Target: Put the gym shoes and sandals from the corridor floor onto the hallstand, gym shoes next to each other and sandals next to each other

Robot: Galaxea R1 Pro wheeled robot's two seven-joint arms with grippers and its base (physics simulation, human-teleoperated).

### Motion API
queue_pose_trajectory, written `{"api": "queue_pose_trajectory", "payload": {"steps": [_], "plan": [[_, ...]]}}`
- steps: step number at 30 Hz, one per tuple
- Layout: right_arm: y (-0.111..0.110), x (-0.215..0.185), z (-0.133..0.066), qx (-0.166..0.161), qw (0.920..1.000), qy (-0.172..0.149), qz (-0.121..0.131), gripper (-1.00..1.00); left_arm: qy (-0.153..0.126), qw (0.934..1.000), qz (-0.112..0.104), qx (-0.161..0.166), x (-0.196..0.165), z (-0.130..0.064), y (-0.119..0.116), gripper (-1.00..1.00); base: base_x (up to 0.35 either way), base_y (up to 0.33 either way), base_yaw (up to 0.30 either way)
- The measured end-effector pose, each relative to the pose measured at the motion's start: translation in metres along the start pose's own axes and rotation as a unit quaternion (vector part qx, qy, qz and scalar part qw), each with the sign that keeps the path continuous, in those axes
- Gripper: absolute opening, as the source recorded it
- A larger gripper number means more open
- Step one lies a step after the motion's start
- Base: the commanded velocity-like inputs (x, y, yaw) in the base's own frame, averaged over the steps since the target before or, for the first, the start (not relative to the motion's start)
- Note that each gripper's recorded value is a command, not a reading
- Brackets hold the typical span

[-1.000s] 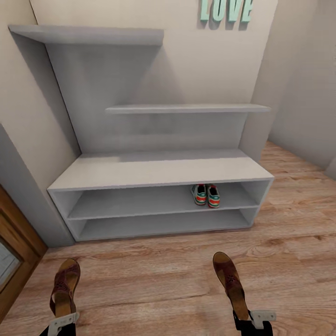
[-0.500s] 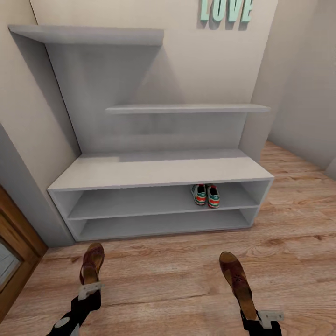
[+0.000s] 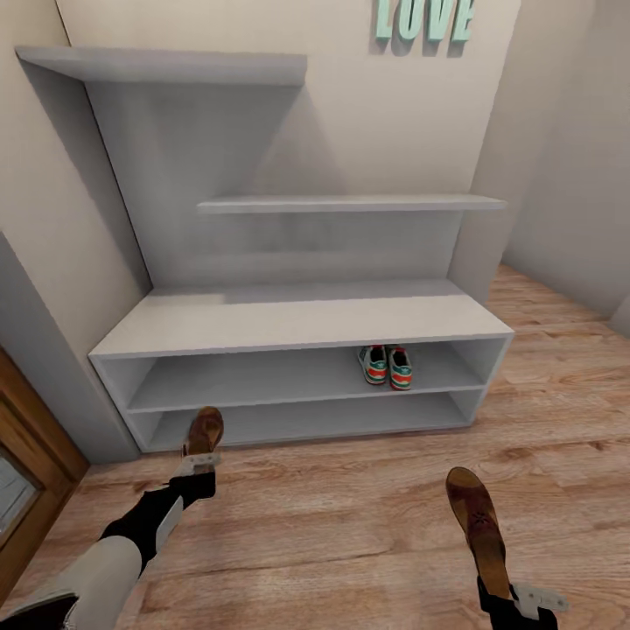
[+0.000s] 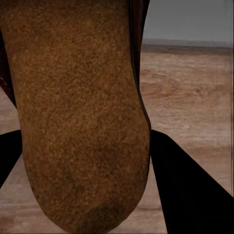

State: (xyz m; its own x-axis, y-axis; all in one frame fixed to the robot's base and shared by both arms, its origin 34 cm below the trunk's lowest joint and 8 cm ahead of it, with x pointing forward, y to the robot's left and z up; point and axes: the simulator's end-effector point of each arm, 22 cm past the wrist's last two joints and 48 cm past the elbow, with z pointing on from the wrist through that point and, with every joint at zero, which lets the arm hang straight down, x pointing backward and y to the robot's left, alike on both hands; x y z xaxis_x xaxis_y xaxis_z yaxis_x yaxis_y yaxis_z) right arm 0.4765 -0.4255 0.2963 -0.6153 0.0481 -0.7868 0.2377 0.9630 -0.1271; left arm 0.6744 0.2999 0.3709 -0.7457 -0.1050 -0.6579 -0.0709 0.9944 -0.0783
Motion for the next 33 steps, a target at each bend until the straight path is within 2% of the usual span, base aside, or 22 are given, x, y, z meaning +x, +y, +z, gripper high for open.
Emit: {"api": "queue_pose_trajectory", "payload": {"steps": [3,6,10,16,19,22,25,33], "plan": [[-0.003,-0.001,0.0,0.004,1.0,-0.001,0.006,-1.0,0.004,0.9997,0.023,-0.003,-0.025,0.002,-0.02,-1.0,0.0,0.0,0.0],[-0.004,-0.001,0.0,0.006,1.0,-0.002,0.007,-1.0,-0.001,0.9991,0.034,-0.026,-0.045,0.002,-0.023,-1.0,0.0,0.0,0.0],[-0.003,-0.002,0.001,0.006,0.9999,-0.002,0.009,-1.0,-0.005,0.9974,0.038,-0.061,-0.067,0.0,-0.019,-1.0,0.0,0.0,0.0],[-0.001,-0.002,0.001,0.005,0.9999,-0.002,0.009,-1.0,-0.004,0.9964,0.039,-0.076,-0.08,-0.003,-0.015,-1.0,0.0,0.0,0.0],[0.002,-0.001,0.0,0.003,0.9999,-0.002,0.01,-1.0,-0.017,0.9958,0.038,-0.082,-0.096,-0.006,-0.008,-1.0,0.0,0.0,0.0],[0.003,0.004,0.002,0.002,0.9999,-0.001,0.011,-1.0,-0.014,0.9965,0.036,-0.074,-0.1,-0.005,-0.008,-1.0,0.0,0.0,0.0],[0.003,0.012,0.005,0.003,0.9999,0.001,0.011,-1.0,-0.002,0.9982,0.039,-0.047,-0.098,-0.002,-0.017,-1.0,0.0,0.0,0.0],[0.004,0.035,0.013,0.004,0.9999,0.007,0.009,-1.0,0.011,0.9982,0.04,-0.044,-0.08,0.011,-0.014,-1.0,0.0,0.0,0.0]]}}
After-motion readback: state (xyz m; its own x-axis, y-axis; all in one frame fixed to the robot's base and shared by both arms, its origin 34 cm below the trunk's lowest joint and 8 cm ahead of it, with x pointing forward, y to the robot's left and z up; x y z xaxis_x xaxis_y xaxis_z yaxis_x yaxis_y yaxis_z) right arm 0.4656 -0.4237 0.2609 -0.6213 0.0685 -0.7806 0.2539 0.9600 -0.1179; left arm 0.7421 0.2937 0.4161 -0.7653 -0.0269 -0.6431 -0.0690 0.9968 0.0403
